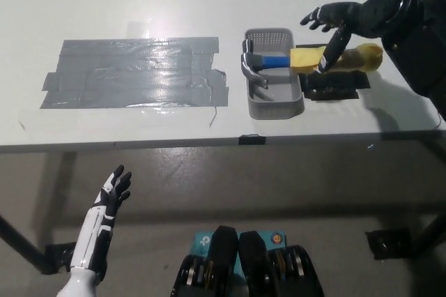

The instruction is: The robot picks the hammer placed on top of the gray container with right hand and places it on the grey area of the desk

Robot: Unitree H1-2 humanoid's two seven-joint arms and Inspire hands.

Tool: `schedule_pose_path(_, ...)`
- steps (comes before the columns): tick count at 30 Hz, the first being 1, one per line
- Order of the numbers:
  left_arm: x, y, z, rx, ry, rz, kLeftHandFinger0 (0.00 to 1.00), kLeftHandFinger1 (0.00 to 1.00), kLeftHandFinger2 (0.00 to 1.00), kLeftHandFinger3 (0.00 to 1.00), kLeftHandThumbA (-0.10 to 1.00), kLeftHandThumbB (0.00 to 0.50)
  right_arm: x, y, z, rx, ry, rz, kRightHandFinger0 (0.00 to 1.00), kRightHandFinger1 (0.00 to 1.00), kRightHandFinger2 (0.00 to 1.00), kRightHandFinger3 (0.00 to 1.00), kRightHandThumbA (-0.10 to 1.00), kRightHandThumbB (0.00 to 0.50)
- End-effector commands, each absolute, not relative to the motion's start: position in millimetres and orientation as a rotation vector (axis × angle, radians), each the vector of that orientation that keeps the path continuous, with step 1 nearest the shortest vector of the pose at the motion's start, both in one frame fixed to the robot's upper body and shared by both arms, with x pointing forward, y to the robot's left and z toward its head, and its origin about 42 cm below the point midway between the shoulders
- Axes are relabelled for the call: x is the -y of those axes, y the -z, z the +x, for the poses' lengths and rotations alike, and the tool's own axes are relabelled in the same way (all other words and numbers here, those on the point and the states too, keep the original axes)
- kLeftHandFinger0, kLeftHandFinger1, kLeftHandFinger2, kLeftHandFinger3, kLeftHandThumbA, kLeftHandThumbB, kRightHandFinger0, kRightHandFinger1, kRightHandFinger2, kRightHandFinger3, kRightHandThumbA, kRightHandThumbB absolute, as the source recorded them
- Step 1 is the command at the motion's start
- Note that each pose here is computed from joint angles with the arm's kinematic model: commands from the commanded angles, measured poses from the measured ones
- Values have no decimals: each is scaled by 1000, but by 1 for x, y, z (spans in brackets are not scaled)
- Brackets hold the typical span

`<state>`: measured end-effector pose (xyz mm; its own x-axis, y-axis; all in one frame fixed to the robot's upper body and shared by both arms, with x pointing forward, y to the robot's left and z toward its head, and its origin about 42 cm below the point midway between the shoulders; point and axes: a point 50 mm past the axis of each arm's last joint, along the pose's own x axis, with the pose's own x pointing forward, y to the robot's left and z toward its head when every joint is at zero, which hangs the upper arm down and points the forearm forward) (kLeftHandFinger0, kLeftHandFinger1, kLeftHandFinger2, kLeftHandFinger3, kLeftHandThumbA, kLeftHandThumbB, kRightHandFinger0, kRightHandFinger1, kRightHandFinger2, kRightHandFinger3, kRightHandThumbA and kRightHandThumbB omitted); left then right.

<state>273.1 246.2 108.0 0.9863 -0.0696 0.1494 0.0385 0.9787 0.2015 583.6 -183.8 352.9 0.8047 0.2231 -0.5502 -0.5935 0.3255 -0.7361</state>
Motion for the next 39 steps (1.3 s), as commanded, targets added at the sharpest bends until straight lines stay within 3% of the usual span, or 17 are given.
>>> schedule_pose_path(1,-245,-122,273,241,80,222,1000,1000,1000,1000,1000,211,171,-384,589,-302,-552,-1200,1000,1000,1000,1000,1000,294)
schedule_pose_path(7,-245,-124,274,243,78,227,1000,1000,1000,1000,1000,216,172,-383,592,-318,-537,-1243,1000,1000,1000,1000,1000,274)
schedule_pose_path(17,-245,-123,274,251,86,226,1000,1000,1000,1000,1000,217,168,-365,593,-346,-539,-1256,1000,1000,1000,1000,1000,292)
schedule_pose_path(23,-246,-124,275,251,89,232,1000,1000,1000,1000,1000,214,169,-359,594,-360,-485,-1301,1000,1000,1000,1000,1000,332)
schedule_pose_path(31,-246,-127,276,253,95,232,1000,1000,1000,1000,1000,219,170,-362,595,-366,-512,-1263,1000,1000,1000,1000,1000,279)
schedule_pose_path(39,-245,-129,279,256,109,244,1000,1000,1000,1000,1000,211,173,-362,596,-370,-476,-1259,1000,1000,1000,1000,1000,280)
